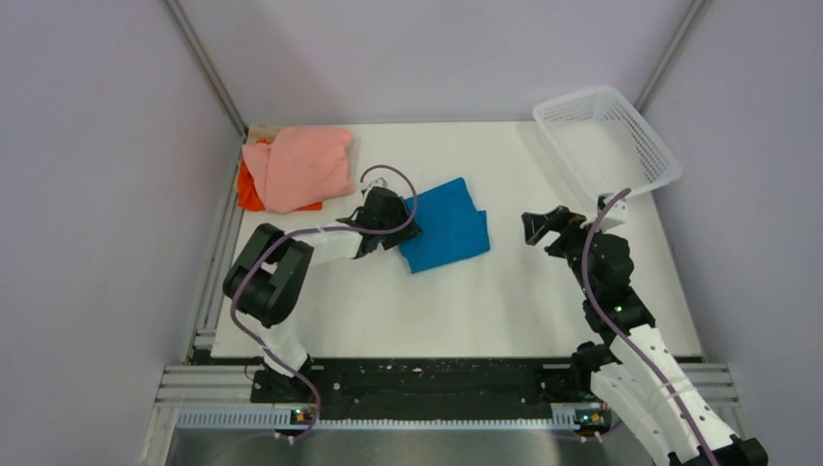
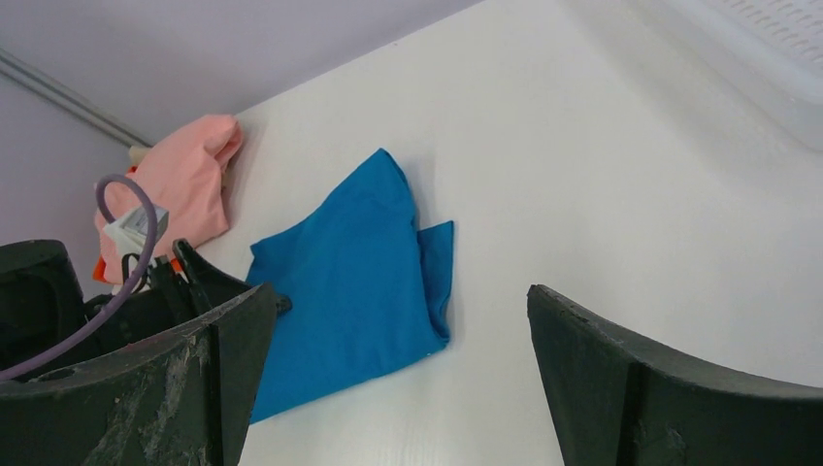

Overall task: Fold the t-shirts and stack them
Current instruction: Put the neatly folded tshirt into the corner of the board with the left arm

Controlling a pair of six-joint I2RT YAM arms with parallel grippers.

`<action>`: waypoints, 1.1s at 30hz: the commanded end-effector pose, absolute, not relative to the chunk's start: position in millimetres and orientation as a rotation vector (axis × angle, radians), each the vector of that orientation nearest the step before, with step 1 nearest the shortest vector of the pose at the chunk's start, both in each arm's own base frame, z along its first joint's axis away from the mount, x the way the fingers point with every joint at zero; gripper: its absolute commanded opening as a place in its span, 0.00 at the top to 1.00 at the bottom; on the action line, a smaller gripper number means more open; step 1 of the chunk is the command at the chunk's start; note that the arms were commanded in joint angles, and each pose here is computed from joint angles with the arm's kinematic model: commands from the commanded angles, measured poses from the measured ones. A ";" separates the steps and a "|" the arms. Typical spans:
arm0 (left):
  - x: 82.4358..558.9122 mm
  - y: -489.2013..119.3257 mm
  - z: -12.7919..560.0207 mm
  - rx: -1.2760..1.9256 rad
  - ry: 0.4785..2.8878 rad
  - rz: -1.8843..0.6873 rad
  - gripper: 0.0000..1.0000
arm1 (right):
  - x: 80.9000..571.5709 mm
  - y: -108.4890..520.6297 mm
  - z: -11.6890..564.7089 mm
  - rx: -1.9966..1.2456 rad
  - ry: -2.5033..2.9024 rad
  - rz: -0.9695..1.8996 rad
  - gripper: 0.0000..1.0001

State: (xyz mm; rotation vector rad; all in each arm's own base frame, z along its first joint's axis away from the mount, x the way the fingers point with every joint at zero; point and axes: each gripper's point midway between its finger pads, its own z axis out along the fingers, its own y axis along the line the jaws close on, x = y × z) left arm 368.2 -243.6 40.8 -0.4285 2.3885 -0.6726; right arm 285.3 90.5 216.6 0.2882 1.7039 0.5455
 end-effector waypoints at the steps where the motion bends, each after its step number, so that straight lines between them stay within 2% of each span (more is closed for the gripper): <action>1: 373.7 -269.0 31.3 -0.387 2.423 -0.630 0.50 | 285.8 85.8 218.6 0.296 1.692 0.512 0.01; 4: 383.4 -261.4 29.1 -0.369 2.432 -0.489 0.76 | 285.0 83.6 219.5 0.298 1.693 0.499 0.01; 5: 386.7 -255.4 30.0 -0.365 2.435 -0.429 0.92 | 285.1 83.1 218.8 0.297 1.695 0.494 0.01; 6: 391.1 -248.1 33.2 -0.371 2.430 -0.364 1.00 | 285.1 81.6 219.2 0.302 1.691 0.488 0.01; 12: 405.8 -202.4 87.6 -0.182 2.305 -0.055 1.00 | 285.8 74.5 217.8 0.324 1.691 0.447 0.01; 16: 398.7 -158.6 122.6 -0.001 2.228 0.192 1.00 | 286.2 72.9 216.9 0.329 1.691 0.437 0.01; 20: 390.0 -102.4 145.4 -0.050 2.155 0.413 1.00 | 288.3 74.1 212.1 0.334 1.707 0.437 0.01; 25: 388.4 -73.7 170.4 -0.099 2.095 0.305 1.00 | 290.9 78.7 211.4 0.321 1.727 0.451 0.01; 33: 400.9 -35.8 198.9 -0.118 2.027 0.319 1.00 | 288.5 76.9 213.0 0.326 1.714 0.451 0.01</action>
